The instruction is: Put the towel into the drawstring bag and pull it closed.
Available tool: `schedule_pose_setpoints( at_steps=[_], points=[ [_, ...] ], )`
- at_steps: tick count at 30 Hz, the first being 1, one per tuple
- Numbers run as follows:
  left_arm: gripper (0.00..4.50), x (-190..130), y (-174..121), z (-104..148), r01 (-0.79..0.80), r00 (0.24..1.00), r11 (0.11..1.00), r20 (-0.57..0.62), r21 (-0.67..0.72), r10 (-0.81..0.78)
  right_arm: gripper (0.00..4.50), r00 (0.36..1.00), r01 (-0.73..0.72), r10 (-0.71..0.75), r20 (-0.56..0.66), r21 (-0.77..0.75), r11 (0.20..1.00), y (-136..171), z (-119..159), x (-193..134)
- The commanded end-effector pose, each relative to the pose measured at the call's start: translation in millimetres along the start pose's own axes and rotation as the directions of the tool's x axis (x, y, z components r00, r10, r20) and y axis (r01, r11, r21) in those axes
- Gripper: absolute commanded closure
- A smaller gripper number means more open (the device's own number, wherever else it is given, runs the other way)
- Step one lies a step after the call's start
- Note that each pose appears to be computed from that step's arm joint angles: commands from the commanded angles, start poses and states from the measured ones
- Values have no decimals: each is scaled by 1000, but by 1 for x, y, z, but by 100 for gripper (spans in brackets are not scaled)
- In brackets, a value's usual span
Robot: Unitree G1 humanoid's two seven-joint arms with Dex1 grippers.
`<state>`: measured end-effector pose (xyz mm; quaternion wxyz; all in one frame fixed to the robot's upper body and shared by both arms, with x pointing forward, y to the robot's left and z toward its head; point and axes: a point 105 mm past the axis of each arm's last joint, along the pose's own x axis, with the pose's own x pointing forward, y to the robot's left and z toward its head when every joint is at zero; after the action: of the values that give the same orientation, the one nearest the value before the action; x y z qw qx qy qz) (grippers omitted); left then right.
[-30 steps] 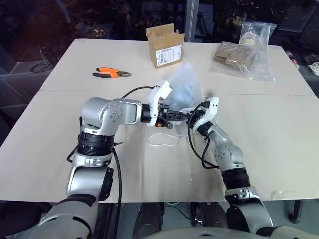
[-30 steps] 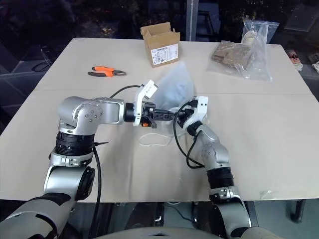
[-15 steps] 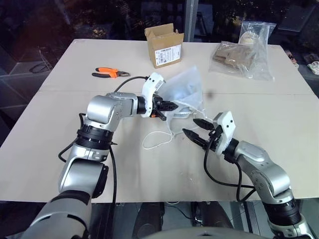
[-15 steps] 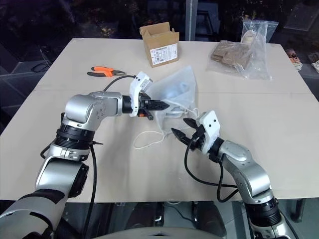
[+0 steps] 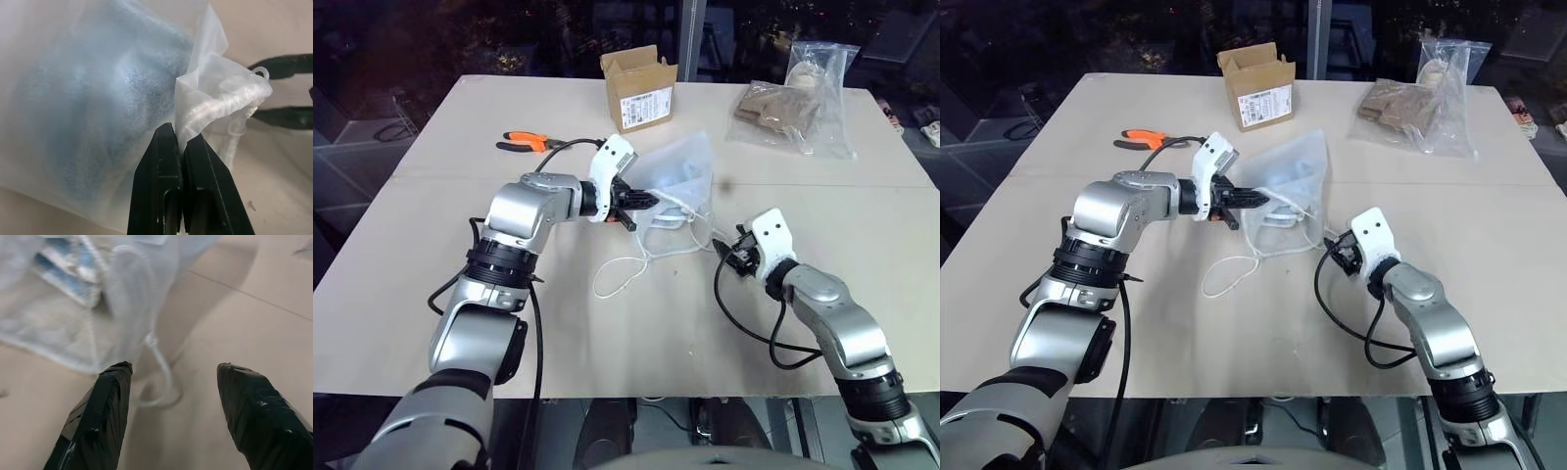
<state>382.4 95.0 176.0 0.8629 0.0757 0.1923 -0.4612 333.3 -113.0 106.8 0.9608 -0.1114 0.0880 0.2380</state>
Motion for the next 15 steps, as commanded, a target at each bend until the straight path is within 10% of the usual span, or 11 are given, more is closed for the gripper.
schedule_pose_setpoints(
  at_steps=[1,4,10,15],
  points=[
    [450,-4,-3,16,0,999,997,40,78,-3,155,999,52,-52,-5,-25,998,-8,1,11],
    [450,-3,-4,16,0,999,995,53,102,-5,155,998,54,-55,-24,-44,998,-5,-2,28],
    [450,-1,-2,21,-3,996,983,90,182,-13,433,991,130,-130,6,-66,989,-13,4,44],
    [450,-13,4,23,64,990,979,111,192,-87,448,983,185,-184,27,-23,983,-17,2,26]
  ],
)
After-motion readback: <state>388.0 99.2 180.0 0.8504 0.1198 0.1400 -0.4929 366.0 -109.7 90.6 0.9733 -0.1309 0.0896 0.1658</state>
